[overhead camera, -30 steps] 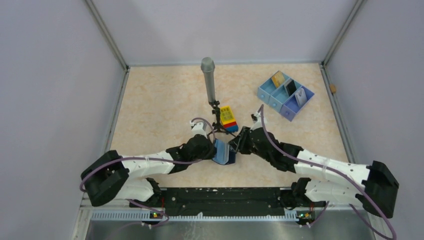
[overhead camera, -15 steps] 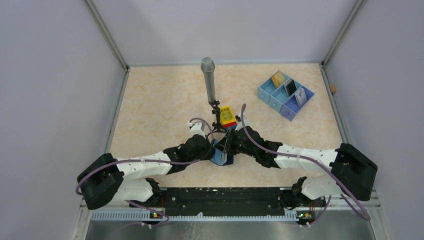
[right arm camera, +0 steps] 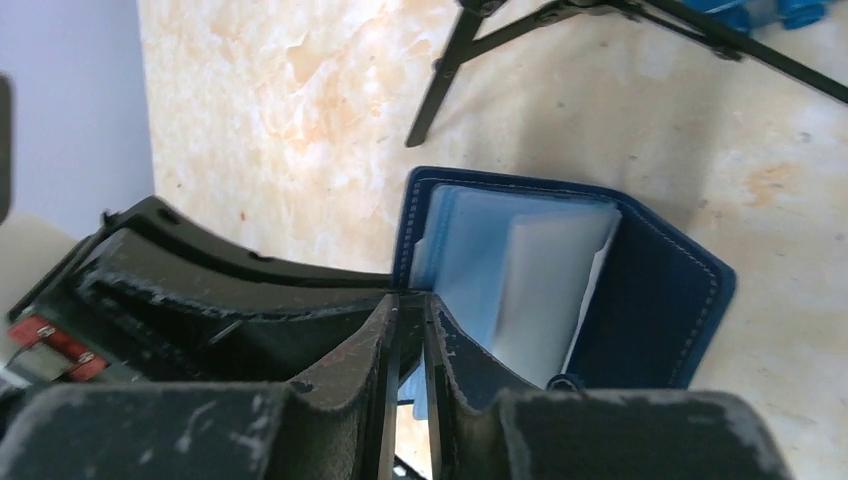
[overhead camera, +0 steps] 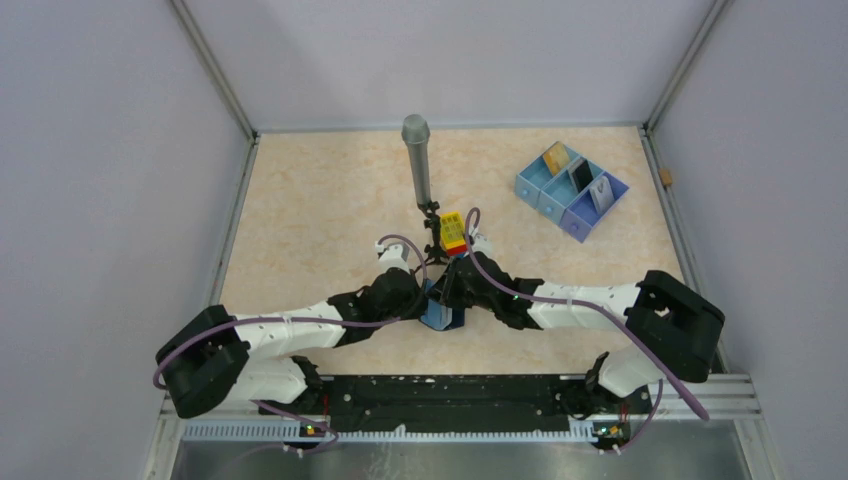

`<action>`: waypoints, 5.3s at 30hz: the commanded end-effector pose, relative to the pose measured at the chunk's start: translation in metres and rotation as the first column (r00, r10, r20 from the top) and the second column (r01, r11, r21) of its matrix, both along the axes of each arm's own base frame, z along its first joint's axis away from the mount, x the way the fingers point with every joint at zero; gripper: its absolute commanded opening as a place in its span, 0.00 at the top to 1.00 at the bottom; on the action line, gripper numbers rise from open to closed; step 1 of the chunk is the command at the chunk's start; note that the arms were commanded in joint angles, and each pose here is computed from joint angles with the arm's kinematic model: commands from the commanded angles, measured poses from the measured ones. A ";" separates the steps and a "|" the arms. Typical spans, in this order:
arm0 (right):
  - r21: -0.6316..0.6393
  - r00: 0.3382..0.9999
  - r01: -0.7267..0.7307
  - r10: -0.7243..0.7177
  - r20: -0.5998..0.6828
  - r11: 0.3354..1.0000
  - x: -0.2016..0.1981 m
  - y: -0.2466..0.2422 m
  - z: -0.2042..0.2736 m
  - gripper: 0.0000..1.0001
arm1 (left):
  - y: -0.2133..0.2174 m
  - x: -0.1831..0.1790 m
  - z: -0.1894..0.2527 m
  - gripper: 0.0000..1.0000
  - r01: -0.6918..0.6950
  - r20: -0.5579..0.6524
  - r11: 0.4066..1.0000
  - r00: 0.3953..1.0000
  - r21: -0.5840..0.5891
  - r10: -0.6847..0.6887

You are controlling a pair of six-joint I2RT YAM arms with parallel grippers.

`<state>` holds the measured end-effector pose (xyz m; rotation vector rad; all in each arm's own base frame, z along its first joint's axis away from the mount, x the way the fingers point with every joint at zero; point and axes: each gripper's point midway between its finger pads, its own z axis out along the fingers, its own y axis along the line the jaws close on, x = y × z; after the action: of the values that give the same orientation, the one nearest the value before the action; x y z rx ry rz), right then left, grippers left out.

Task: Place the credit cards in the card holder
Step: Open the card holder at the center of the board.

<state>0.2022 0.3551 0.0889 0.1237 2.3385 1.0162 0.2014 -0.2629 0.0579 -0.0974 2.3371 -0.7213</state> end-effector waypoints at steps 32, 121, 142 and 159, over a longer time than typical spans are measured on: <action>-0.014 0.965 0.251 -0.250 0.076 0.968 -0.007 -0.106 0.008 0.62 | -0.022 0.007 0.033 1.00 0.165 -0.046 0.888 0.986 0.429 -0.162; -0.313 0.963 0.239 -0.185 0.193 0.919 0.030 -0.140 0.063 0.54 | 0.028 -0.011 0.013 0.33 0.077 0.007 0.994 0.997 0.073 -0.078; -0.366 0.922 0.377 -0.305 0.241 0.851 0.066 -0.204 0.074 0.52 | -0.054 -0.009 0.015 0.69 0.332 0.005 0.939 0.943 -0.089 -0.333; -0.443 0.819 0.573 -0.468 0.332 0.689 0.136 -0.284 0.096 0.46 | -0.023 -0.010 -0.052 0.51 0.260 -0.139 0.916 0.964 0.305 -0.227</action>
<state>0.3013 0.0990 0.1534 0.3975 2.2259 0.1631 0.1940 -0.3125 0.0323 0.3005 2.4852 -0.6695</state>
